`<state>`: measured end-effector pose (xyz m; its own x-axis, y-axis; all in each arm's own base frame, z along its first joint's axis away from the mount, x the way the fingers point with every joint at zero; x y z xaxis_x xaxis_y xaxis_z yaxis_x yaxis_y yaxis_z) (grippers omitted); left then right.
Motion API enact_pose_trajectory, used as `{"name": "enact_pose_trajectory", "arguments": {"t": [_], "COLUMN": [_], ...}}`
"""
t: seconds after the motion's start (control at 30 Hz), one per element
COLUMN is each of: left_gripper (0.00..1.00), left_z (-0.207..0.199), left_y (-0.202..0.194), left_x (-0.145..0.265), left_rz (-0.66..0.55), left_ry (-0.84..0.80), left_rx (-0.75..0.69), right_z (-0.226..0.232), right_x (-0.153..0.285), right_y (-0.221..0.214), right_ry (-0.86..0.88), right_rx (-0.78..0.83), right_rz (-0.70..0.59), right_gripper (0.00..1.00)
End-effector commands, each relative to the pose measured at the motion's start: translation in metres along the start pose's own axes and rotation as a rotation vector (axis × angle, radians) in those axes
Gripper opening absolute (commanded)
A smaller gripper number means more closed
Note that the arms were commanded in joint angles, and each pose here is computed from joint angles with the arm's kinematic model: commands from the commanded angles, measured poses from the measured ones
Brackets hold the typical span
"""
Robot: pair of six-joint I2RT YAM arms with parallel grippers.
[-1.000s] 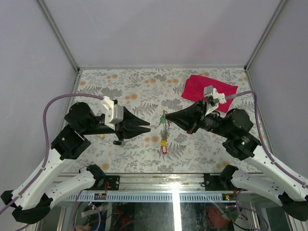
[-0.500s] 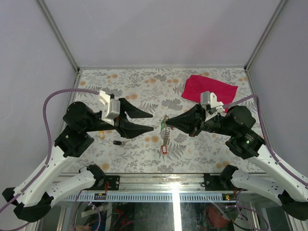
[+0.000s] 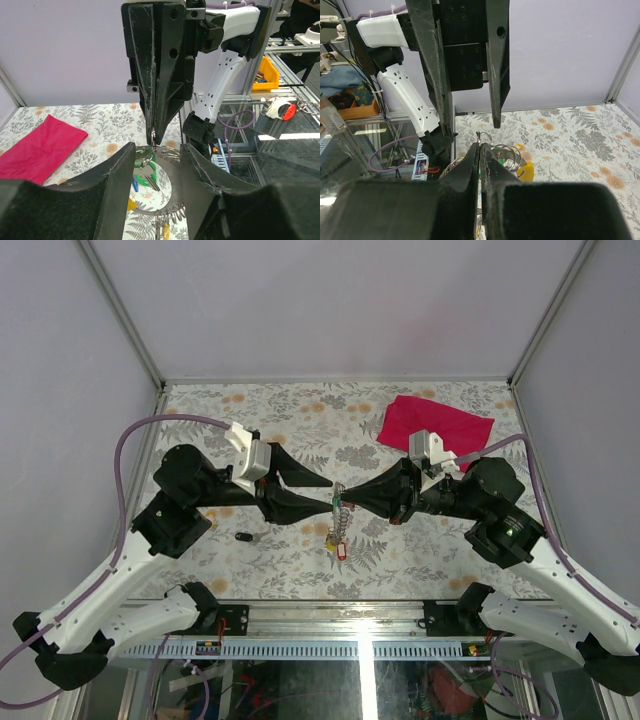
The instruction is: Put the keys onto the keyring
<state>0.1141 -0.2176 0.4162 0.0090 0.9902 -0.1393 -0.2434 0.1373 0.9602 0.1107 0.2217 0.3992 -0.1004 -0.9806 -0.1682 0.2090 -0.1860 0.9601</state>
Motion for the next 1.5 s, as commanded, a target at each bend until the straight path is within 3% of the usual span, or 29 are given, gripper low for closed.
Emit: {"name": "enact_pose_trajectory", "arguments": {"t": [0.0,0.6,0.77,0.87,1.17,1.47], "left_gripper": [0.4,0.12,0.0,0.0,0.0,0.0], "left_z": [-0.001,-0.001,0.001,0.001,0.002,-0.003], "left_y": [0.002,-0.008,-0.008,-0.008,-0.021,-0.03], "left_x": [-0.006,-0.009,-0.009,-0.008,0.001,0.008], "left_rz": [-0.033,-0.013,-0.012,0.002,0.209,0.444], "left_ry": [-0.006,0.018,0.037,0.041,0.037,0.0], "left_rx": [-0.019,-0.002,-0.002,-0.001,0.0,-0.014], "right_z": [0.011,0.012,0.012,0.012,0.015,0.009], "right_x": [-0.001,-0.001,-0.001,0.001,0.015,0.022], "right_y": [0.032,0.031,0.028,0.028,0.029,0.008], "right_ry": [0.047,0.055,0.061,0.054,-0.017,-0.051], "right_rx": [0.079,0.069,0.062,0.07,0.113,0.081], "right_rz": [-0.106,-0.115,-0.107,-0.109,-0.055,0.124], "right_gripper": [0.0,0.0,0.0,0.0,0.23,0.31]}}
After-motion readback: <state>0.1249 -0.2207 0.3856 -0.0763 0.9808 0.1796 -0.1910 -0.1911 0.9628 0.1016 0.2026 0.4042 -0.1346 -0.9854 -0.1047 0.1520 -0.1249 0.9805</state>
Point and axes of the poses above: each gripper's point midway between its finger pads, its own x axis back along the fingers, its own z axis along the line the jaws close on, y = z × x, the point moved 7 cm from there along x, back along the fingers, and after that the axes turned 12 degrees about -x, right-handed, at the moved point
